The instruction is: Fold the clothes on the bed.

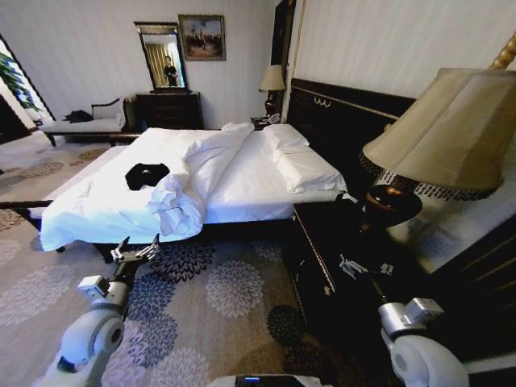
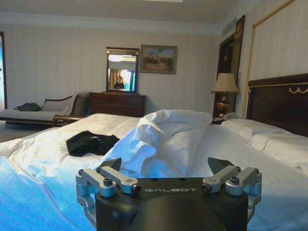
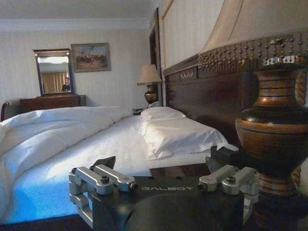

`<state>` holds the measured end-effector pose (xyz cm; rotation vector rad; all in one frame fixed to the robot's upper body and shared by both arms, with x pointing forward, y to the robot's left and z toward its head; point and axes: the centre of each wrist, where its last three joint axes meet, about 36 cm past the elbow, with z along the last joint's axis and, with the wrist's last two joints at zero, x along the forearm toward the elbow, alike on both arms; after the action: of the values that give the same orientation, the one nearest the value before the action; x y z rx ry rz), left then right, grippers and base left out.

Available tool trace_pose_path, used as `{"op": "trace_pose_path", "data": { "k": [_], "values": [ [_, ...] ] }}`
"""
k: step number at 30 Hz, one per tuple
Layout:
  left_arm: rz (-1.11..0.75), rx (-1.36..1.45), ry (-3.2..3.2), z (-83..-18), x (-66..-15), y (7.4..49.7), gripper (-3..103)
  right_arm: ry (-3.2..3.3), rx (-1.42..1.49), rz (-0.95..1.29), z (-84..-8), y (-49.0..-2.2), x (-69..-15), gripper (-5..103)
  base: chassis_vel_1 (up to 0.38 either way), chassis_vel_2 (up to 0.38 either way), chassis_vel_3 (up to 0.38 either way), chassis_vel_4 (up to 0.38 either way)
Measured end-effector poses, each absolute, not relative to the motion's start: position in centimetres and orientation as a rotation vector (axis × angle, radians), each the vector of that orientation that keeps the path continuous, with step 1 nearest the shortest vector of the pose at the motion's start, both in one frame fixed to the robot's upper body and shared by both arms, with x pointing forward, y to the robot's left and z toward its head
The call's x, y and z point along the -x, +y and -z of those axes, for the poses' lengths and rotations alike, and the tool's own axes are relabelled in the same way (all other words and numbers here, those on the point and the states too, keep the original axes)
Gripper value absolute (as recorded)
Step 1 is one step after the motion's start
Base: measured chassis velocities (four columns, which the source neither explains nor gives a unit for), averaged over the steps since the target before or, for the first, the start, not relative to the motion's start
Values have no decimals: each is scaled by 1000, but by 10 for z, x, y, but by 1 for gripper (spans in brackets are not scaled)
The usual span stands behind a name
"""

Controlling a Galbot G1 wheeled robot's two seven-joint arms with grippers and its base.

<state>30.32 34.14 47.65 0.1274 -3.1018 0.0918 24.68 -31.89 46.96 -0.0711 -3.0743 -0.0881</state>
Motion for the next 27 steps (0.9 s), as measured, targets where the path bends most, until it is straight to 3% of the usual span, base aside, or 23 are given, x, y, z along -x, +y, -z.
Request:
{"op": "trace_pose_path", "data": {
  "k": [27],
  "values": [
    [-90,-117,-3092,-473,-294,333,100,-3069,66,33,-466,-316,-238,100,0,0,0,0]
  ]
}}
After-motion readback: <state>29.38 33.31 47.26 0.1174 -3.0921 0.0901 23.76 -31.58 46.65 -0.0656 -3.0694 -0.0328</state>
